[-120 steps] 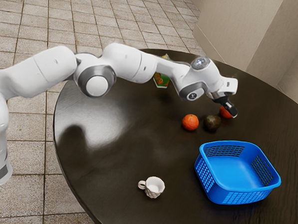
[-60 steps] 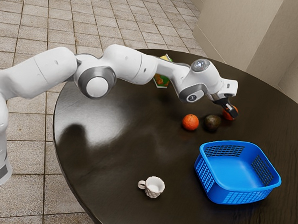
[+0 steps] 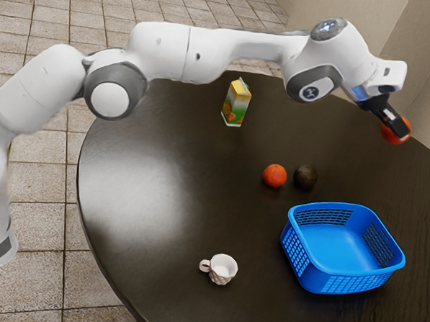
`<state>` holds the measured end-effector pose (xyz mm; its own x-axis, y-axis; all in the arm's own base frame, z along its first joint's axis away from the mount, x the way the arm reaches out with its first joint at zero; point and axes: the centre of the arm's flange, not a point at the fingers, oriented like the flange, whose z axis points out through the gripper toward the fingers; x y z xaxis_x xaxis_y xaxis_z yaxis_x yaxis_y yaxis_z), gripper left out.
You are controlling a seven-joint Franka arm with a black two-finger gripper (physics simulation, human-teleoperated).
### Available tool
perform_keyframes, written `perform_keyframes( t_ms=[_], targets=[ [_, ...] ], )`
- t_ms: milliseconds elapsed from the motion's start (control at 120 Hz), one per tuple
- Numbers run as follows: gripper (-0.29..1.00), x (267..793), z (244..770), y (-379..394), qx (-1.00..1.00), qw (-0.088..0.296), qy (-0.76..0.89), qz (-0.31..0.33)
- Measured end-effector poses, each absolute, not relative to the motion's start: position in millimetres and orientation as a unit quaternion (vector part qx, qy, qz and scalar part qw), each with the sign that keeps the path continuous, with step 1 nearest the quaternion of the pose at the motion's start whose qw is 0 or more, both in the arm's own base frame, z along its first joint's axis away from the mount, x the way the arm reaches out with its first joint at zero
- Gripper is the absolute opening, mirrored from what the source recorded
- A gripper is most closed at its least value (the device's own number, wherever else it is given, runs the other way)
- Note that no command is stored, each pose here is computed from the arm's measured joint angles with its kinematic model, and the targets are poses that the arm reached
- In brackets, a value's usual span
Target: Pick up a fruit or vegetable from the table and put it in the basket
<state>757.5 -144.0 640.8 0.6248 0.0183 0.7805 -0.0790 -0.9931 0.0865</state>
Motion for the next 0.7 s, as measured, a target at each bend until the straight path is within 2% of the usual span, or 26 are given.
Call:
perform_keyframes(
  t_ms=[75, 158, 375, 558, 700],
  targets=[
    [0.16, 734.1, 632.4, -224.9, 0.916, 0.068, -0.059, 0.390],
    [0.14, 720.7, 599.4, -258.5, 0.938, 0.058, -0.076, 0.332],
    [0.15, 679.7, 608.2, -253.5, 0.966, 0.015, -0.062, 0.250],
    [0.14, 669.4, 566.6, -261.6, 0.983, -0.002, -0.062, 0.173],
    [0.13, 666.1, 548.2, -264.0, 0.988, -0.008, -0.061, 0.144]
  ],
)
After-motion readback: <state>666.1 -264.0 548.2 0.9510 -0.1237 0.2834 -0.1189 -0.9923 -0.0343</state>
